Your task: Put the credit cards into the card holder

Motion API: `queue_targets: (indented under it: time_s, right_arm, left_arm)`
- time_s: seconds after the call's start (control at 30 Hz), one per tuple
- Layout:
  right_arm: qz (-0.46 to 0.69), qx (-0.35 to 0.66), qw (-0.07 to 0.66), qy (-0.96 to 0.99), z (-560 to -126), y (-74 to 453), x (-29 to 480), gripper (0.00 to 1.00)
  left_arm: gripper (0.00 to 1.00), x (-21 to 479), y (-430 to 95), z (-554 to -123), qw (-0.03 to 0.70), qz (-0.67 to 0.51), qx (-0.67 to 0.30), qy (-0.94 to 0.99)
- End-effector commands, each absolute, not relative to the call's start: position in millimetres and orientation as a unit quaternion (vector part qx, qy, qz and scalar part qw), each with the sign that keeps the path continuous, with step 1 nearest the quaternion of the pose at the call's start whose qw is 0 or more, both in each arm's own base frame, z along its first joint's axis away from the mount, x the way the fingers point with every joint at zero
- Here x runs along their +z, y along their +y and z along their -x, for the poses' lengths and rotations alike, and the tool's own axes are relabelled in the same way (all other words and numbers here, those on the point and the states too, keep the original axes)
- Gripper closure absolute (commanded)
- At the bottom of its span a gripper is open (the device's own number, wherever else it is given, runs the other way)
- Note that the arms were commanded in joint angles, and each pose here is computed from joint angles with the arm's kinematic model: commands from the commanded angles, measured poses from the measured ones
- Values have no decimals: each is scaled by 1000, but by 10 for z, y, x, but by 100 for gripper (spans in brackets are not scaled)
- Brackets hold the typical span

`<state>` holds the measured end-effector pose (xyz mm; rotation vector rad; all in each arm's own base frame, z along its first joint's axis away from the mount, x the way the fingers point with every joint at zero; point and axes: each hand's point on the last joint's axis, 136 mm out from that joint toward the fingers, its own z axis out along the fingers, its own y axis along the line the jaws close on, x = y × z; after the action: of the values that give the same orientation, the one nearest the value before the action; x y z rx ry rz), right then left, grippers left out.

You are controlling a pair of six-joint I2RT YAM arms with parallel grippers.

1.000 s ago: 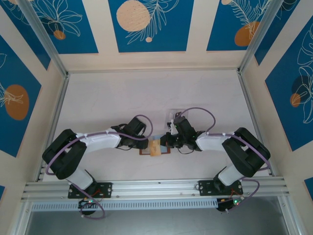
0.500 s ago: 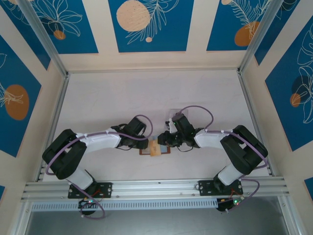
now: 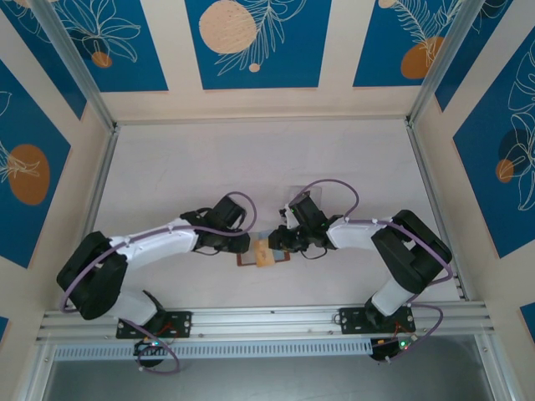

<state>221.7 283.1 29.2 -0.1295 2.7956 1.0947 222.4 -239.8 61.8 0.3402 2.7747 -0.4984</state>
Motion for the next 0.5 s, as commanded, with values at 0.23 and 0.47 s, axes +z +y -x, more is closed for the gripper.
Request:
queue_targets:
  time_s: [0.23,0.47]
  right_arm:
    - [44,358,49,931,-2179,2818,266,71]
    - [48,361,45,930,-2175,2828,270,71]
  left_arm:
    - [83,601,-2784,-2218,109,-131,-235,957]
    - [84,311,-2826,-2227,89,-127,-232,960]
